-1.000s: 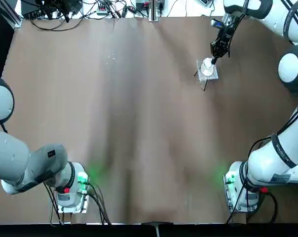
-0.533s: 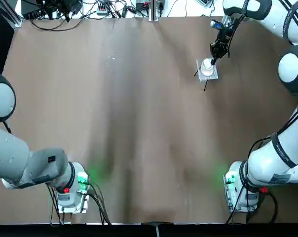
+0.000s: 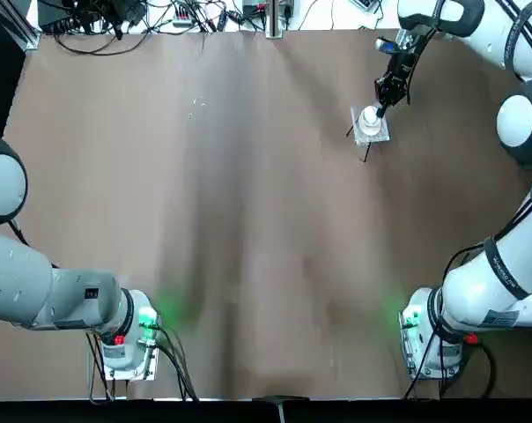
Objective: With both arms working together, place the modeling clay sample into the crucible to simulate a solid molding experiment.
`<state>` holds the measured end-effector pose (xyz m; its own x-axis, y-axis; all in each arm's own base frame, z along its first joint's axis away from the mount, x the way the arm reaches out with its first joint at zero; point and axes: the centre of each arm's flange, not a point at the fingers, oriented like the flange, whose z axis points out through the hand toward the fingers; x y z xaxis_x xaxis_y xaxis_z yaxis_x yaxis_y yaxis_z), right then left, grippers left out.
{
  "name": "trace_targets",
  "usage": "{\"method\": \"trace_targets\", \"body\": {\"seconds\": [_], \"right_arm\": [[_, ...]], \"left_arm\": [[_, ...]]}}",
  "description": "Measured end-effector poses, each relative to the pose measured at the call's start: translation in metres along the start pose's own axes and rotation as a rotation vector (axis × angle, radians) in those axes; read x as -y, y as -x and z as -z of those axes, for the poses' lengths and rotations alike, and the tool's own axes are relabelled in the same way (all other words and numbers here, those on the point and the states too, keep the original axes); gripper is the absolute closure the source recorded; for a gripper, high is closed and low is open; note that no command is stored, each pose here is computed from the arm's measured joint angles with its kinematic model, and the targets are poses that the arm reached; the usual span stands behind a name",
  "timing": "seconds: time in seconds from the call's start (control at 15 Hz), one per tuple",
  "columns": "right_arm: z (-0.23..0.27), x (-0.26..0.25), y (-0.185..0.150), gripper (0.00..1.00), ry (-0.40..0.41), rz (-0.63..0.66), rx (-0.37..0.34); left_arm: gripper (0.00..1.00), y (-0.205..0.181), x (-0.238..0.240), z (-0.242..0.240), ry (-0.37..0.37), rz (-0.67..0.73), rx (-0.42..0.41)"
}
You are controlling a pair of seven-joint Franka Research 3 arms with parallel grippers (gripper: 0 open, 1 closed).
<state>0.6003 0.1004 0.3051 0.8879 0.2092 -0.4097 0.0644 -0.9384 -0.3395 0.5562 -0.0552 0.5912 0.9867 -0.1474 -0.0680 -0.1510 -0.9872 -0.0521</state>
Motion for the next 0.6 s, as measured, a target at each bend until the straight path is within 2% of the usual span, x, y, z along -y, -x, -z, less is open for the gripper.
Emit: {"method": "trace_targets", "body": {"seconds": [0.4,0.53,0.6], "right_arm": [[-0.0064,-0.0031,-0.0037,0.96,0.000,-0.003,0.000],[-0.0080,-0.0041,-0.0046,0.94,0.000,-0.005,0.001],[-0.0084,-0.0044,-0.0048,0.88,0.000,-0.005,0.002]], "left_arm": [[0.00,0.0010,0.0027,0.0018,0.020,0.009,-0.005],[0.00,0.0012,0.0064,0.0016,0.026,0.017,-0.006],[0.00,0.0012,0.0074,0.0016,0.026,0.019,-0.006]]}}
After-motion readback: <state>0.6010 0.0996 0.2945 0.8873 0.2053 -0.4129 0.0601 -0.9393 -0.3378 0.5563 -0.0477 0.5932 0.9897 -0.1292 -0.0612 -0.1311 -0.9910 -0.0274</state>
